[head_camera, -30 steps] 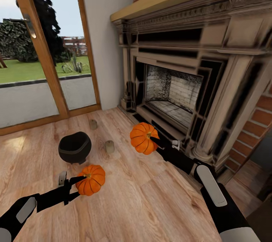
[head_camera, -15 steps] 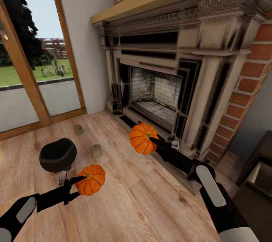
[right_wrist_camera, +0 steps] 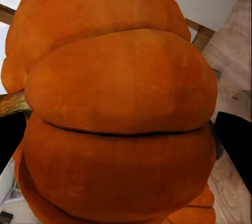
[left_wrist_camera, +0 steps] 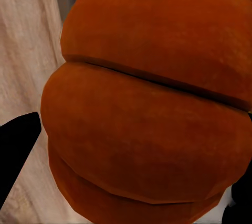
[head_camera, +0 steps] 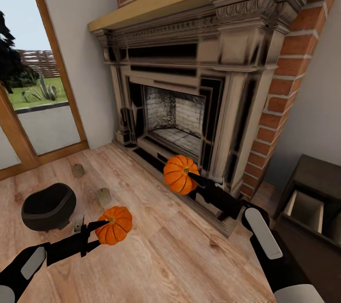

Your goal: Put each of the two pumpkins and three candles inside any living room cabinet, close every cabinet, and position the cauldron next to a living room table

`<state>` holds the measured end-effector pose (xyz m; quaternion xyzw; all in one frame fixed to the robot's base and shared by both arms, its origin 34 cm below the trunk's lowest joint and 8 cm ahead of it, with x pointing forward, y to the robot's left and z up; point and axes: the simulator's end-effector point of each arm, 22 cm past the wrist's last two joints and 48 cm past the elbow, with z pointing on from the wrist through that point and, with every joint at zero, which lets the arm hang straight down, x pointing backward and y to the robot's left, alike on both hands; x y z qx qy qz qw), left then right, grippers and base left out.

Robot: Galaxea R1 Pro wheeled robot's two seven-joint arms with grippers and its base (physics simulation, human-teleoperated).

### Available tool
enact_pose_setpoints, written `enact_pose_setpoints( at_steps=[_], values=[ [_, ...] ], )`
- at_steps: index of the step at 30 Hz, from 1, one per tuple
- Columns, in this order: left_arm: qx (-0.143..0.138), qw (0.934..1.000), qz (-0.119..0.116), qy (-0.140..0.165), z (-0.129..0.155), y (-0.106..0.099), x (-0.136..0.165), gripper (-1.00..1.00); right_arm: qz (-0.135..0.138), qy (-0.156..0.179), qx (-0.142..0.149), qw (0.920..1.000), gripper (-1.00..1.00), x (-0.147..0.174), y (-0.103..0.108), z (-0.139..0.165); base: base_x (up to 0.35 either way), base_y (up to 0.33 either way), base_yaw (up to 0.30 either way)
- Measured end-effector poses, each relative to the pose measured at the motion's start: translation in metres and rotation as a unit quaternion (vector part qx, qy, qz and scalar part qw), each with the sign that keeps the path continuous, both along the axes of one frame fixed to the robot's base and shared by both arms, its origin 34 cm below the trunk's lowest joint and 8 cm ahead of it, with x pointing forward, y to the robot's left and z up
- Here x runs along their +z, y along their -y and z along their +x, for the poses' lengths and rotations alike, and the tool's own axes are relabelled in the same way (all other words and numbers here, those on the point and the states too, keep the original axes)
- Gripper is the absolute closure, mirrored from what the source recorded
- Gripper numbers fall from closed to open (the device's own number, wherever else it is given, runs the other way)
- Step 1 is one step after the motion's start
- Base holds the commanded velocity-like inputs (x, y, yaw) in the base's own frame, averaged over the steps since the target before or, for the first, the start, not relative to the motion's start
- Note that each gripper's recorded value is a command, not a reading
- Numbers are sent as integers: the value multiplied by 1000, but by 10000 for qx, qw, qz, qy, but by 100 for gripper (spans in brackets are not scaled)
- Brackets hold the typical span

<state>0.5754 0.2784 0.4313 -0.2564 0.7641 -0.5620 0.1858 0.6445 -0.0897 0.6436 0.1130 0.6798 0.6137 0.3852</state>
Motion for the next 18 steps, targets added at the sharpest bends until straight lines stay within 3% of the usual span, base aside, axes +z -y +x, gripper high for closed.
enact_pose_setpoints(
  at_steps=[18],
  values=[
    [-1, 10000, -19, 92, 2, 2, 9, 100, 40, 70, -3, 10000, 100, 9, 1, -2, -12, 0, -257]
  ],
)
